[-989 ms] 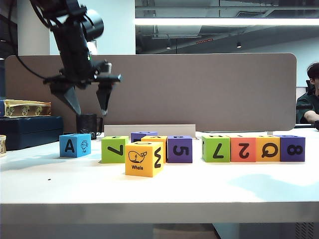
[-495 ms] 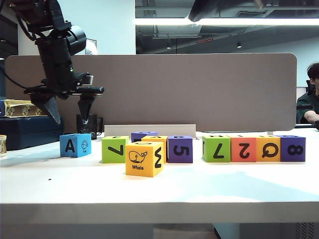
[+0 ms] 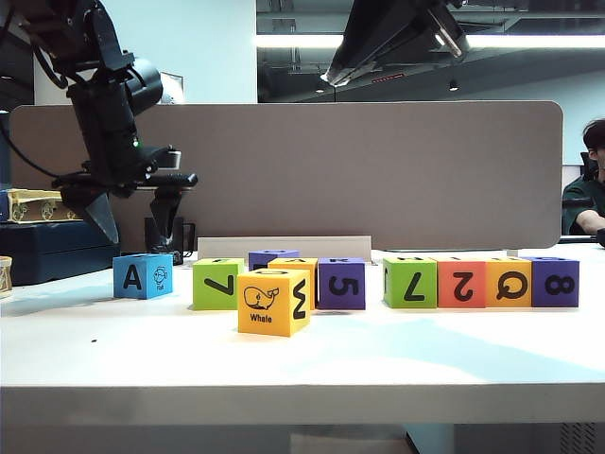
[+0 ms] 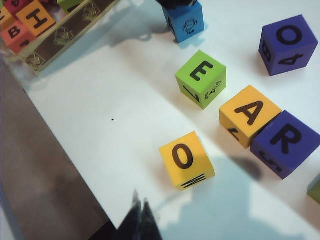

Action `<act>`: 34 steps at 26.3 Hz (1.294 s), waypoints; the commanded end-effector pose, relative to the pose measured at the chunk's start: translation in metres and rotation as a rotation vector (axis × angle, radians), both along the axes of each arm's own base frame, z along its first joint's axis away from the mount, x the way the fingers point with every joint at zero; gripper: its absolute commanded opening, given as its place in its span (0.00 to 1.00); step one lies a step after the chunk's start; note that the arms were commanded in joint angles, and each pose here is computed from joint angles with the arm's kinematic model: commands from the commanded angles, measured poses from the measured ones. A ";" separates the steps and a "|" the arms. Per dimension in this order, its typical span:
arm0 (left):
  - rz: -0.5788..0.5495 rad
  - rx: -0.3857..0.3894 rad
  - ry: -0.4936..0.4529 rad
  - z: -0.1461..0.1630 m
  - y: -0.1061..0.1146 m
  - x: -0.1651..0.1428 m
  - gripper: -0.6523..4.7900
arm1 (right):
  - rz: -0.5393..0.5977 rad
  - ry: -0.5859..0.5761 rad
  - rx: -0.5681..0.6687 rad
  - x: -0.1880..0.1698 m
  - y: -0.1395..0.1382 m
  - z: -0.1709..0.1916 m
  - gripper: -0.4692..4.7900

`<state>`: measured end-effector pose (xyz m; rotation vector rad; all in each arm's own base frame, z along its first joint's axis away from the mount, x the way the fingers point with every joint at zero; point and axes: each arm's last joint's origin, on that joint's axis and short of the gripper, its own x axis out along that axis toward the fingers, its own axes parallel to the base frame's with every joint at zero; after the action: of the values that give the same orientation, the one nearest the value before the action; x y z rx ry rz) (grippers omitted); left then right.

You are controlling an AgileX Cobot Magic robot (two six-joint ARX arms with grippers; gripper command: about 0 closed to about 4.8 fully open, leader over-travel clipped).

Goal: Select the appropriate blocks from the scattered letter blocks on the table and arrange them in a row to spell out "LEARNING".

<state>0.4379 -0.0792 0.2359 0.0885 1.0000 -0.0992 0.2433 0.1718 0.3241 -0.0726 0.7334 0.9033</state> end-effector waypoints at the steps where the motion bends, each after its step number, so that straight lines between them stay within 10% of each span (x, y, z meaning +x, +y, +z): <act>1: -0.008 -0.007 0.018 -0.009 0.003 0.004 0.82 | -0.001 -0.037 0.023 0.002 0.002 0.004 0.09; 13: -0.006 0.003 0.066 -0.027 0.002 0.008 0.79 | -0.001 -0.029 0.019 0.001 0.001 0.004 0.09; 23: -0.009 0.005 0.102 -0.027 0.002 0.005 0.55 | -0.001 -0.030 0.019 0.001 0.001 0.004 0.09; 34: -0.022 -0.128 0.208 0.010 -0.007 -0.027 0.55 | -0.001 -0.028 0.018 0.001 0.001 0.004 0.09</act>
<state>0.4143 -0.0823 0.2454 -0.0138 1.1677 -0.1951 0.2446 0.1726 0.3250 -0.0721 0.7158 0.9017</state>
